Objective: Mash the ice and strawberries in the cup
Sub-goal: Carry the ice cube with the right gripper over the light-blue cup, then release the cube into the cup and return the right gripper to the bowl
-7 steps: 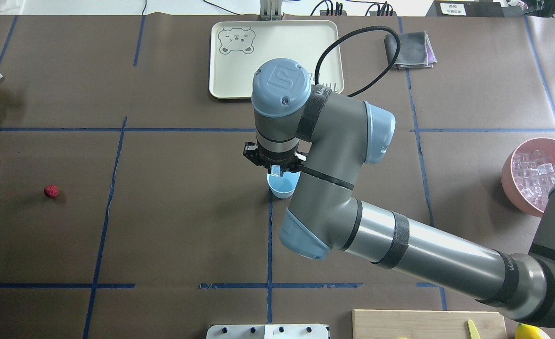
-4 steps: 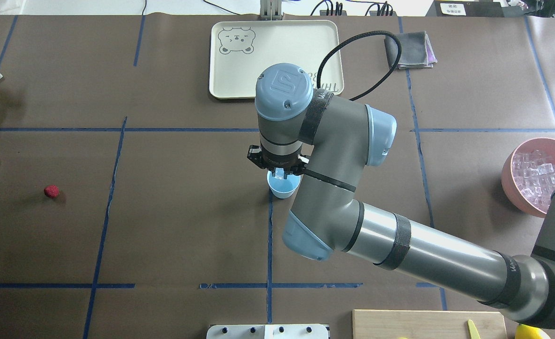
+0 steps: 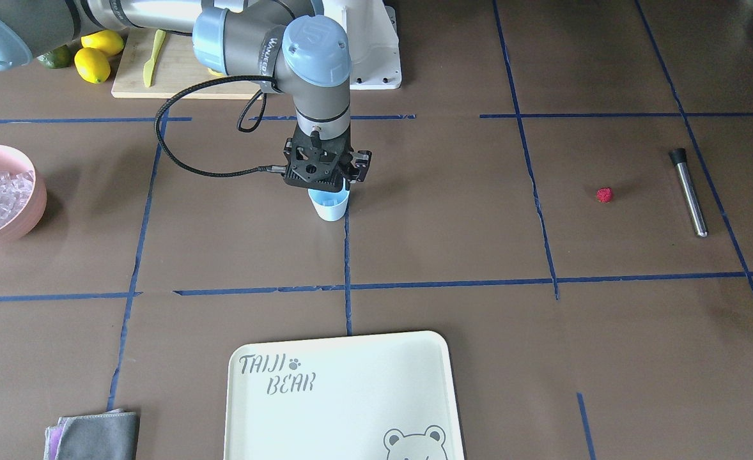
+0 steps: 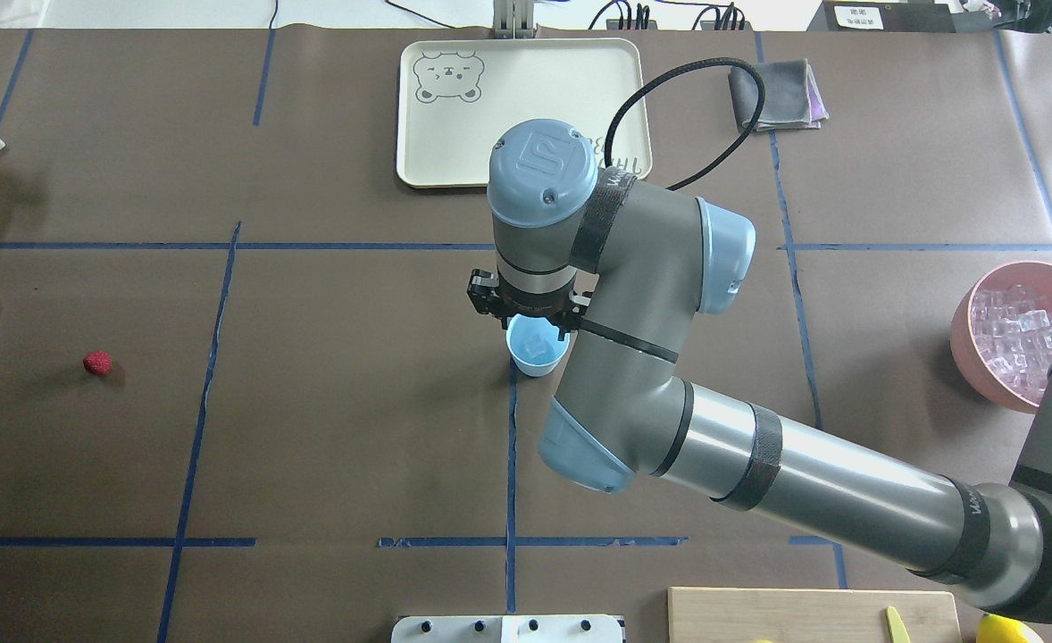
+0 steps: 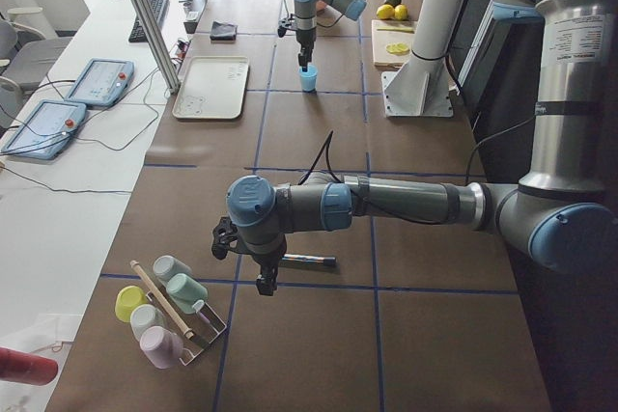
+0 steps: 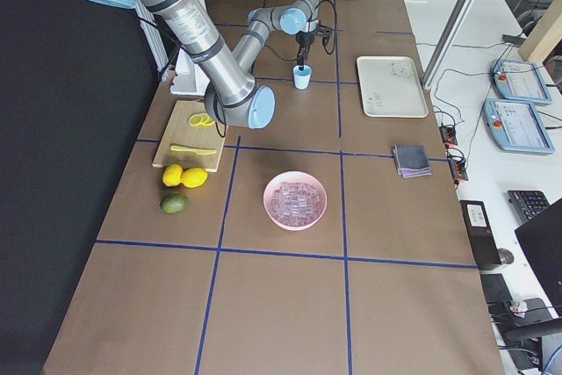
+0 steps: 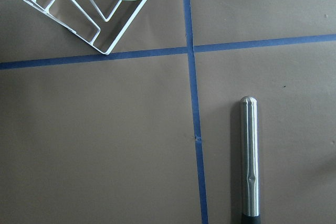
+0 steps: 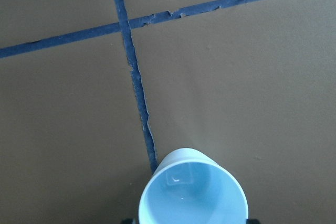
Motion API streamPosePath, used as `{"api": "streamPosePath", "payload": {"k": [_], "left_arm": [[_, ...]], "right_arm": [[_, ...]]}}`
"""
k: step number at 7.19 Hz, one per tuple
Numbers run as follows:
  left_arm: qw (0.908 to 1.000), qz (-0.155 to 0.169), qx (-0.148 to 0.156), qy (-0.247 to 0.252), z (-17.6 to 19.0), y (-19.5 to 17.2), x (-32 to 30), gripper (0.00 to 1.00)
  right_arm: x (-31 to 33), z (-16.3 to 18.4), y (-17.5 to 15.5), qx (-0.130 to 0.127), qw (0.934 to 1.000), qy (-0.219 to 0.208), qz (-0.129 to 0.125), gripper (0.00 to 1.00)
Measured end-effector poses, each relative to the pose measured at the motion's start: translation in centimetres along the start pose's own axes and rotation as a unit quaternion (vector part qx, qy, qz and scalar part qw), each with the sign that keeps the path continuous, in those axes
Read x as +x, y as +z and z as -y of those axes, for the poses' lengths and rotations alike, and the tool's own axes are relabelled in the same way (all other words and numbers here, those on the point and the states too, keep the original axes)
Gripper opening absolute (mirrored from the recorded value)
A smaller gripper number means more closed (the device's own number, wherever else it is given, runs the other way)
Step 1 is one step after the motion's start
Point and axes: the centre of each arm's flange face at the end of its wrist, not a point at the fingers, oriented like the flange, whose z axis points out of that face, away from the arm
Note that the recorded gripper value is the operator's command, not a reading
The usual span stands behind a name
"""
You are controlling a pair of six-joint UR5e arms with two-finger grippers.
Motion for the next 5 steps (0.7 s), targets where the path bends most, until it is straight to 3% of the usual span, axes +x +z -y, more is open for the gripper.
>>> {"api": "streamPosePath", "payload": {"k": [3, 5], "left_arm": [[1.0, 0.0, 0.002, 0.002, 0.1, -0.2, 0.2, 1.0], [1.0, 0.0, 0.008, -0.003, 0.2, -0.7, 0.7, 1.0]], "right_arm": [[0.5, 0.9, -1.6, 0.008, 0.9999, 0.004, 0.009, 0.99], [6.9, 2.8, -6.0, 0.037, 0.9986, 0.01, 0.037, 0.99]]}}
